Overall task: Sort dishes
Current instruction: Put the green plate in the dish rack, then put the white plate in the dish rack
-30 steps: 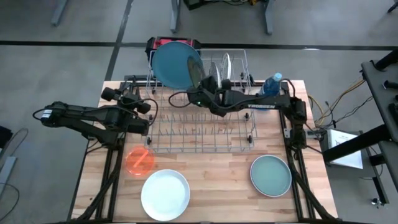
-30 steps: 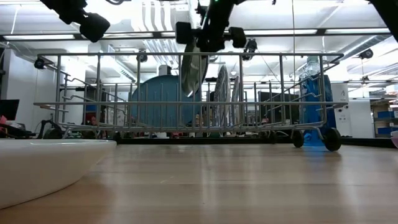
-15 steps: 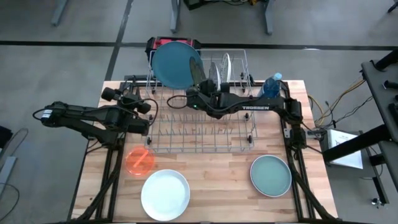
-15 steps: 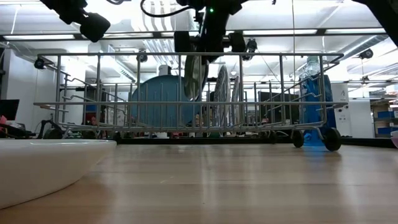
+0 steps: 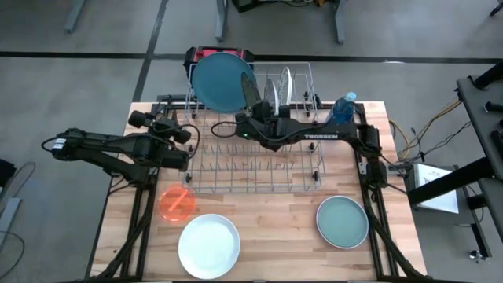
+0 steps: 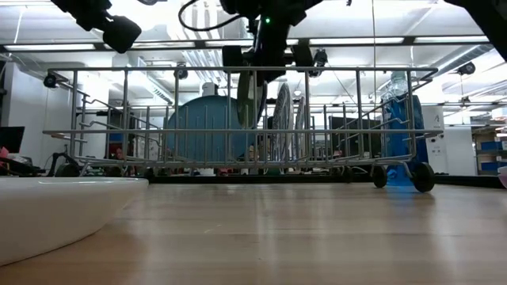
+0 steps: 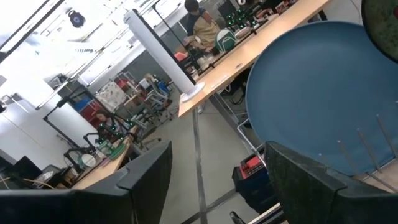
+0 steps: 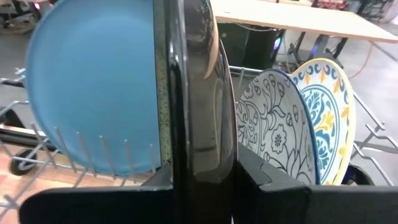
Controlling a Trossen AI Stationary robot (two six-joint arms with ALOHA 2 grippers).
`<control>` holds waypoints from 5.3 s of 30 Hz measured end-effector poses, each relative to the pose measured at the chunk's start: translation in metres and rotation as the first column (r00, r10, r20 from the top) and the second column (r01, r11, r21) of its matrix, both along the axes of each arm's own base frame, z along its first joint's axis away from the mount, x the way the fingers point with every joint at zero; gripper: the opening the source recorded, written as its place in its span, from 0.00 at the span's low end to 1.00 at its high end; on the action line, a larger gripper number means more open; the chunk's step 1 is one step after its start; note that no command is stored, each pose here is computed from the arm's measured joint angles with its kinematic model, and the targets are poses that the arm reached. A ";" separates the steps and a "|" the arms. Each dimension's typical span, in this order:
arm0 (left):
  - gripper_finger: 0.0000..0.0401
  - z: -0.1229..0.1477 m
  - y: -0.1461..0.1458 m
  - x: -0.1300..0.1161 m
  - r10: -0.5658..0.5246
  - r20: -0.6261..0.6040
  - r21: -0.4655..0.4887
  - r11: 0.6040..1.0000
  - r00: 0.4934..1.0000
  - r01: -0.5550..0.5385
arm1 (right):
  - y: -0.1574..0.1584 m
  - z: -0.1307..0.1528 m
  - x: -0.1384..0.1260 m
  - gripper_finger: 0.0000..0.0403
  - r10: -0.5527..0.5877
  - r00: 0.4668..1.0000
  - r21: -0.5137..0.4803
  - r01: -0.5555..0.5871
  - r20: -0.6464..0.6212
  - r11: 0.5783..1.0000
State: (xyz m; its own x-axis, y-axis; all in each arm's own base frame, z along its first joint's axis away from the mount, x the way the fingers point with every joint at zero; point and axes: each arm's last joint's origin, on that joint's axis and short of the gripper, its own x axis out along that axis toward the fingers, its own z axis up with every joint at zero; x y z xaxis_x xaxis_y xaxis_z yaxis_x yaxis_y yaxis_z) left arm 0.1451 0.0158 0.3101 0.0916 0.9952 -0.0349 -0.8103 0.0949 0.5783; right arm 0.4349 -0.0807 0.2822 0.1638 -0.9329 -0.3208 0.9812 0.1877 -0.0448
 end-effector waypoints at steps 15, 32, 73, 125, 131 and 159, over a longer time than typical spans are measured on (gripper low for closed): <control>0.61 0.001 0.000 0.002 0.000 0.039 0.023 1.000 0.999 -0.001 | 0.004 -0.032 0.013 0.10 -0.042 0.997 0.026 0.040 0.070 0.999; 0.61 -0.004 -0.001 0.011 0.000 0.006 0.036 0.999 1.000 -0.001 | 0.010 -0.054 0.021 0.10 -0.061 0.993 0.052 0.056 0.102 0.997; 0.61 -0.012 -0.002 0.027 0.001 -0.070 0.042 0.999 0.998 0.002 | 0.028 -0.061 0.025 0.30 0.008 0.994 0.120 -0.022 0.110 0.993; 0.61 -0.014 -0.002 0.027 -0.002 -0.124 0.009 1.000 0.992 0.003 | 0.068 -0.045 0.005 0.65 0.152 0.988 0.301 -0.145 0.002 0.942; 0.61 -0.014 -0.003 0.027 -0.002 -0.123 0.009 1.000 0.992 0.003 | 0.071 -0.036 0.003 0.67 0.196 0.980 0.348 -0.190 0.017 0.918; 0.61 -0.017 -0.007 0.039 -0.149 -0.258 -0.313 0.948 0.955 0.063 | 0.124 0.077 -0.093 0.56 0.527 0.833 0.288 -0.471 -0.166 0.834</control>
State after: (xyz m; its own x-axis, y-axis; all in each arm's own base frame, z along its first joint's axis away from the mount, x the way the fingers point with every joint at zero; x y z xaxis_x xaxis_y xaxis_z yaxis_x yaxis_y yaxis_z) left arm 0.1841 0.0083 0.2929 0.1396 0.9195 -0.3675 -0.5989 0.3740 0.7081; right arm 0.3416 0.0436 0.3588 0.4825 -0.6398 -0.5982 0.7164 0.6812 -0.1506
